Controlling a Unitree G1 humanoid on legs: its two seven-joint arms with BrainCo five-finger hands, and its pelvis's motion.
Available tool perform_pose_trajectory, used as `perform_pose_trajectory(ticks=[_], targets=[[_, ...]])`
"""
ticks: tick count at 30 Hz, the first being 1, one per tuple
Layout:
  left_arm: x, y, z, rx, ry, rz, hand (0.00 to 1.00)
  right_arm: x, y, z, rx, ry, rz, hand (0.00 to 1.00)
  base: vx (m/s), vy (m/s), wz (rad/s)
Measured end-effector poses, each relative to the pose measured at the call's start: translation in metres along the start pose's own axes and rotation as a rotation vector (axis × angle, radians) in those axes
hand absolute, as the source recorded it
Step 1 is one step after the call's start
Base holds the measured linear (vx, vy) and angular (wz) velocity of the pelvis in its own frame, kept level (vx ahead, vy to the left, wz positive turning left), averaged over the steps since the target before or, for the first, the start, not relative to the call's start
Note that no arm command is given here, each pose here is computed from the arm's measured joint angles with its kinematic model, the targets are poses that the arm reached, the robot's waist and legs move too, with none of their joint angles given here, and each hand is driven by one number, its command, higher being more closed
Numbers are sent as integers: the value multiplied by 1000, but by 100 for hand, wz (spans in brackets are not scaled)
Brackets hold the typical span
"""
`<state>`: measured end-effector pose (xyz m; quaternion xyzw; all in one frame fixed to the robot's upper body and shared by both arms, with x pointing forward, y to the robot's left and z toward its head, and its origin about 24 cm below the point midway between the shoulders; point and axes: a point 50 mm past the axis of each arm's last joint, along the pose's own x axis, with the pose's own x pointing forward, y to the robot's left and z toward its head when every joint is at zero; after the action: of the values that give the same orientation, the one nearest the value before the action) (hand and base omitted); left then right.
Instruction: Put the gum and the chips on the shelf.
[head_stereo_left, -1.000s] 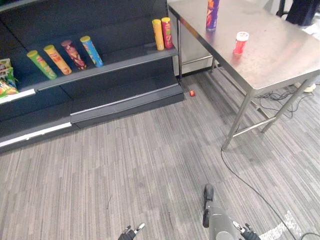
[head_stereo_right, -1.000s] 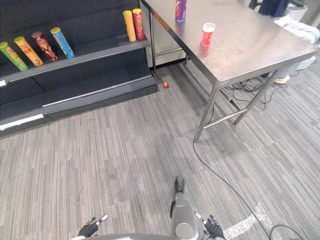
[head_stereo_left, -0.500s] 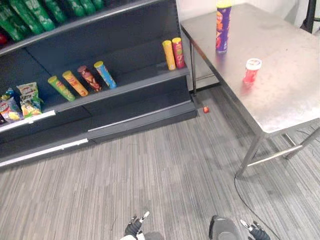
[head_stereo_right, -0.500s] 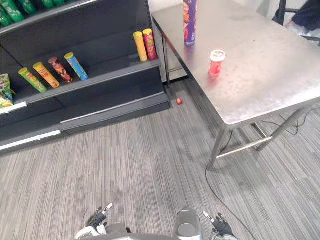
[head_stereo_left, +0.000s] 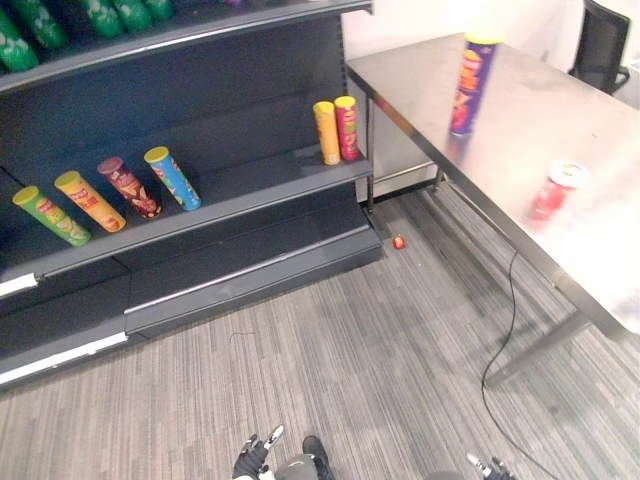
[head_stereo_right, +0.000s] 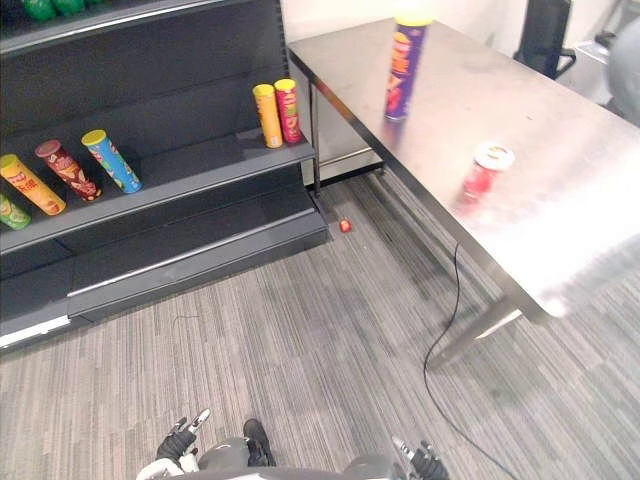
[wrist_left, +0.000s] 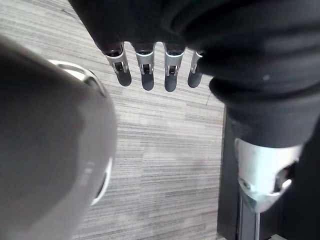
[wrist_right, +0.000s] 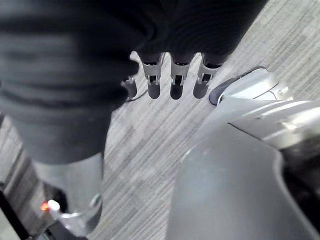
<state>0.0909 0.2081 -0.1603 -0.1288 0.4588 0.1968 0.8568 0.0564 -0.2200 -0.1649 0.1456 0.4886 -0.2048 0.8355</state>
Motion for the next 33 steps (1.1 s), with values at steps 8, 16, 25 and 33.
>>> perform_pose_trajectory(ticks=[8,16,25,33], targets=[[-4,-6,-19,139,89,-47,0,1,3,6,-25,-27,5,0,383,272,-56],[-1,-29,-15,177,83,-119,0,8,9,41,-137,-129,31,0,225,-69,-54],[1,-34,-8,156,59,-134,0,8,11,38,-151,-115,39,0,5,-24,12],[2,-31,-6,150,68,-114,0,8,6,38,-167,-105,27,0,0,-18,-32]])
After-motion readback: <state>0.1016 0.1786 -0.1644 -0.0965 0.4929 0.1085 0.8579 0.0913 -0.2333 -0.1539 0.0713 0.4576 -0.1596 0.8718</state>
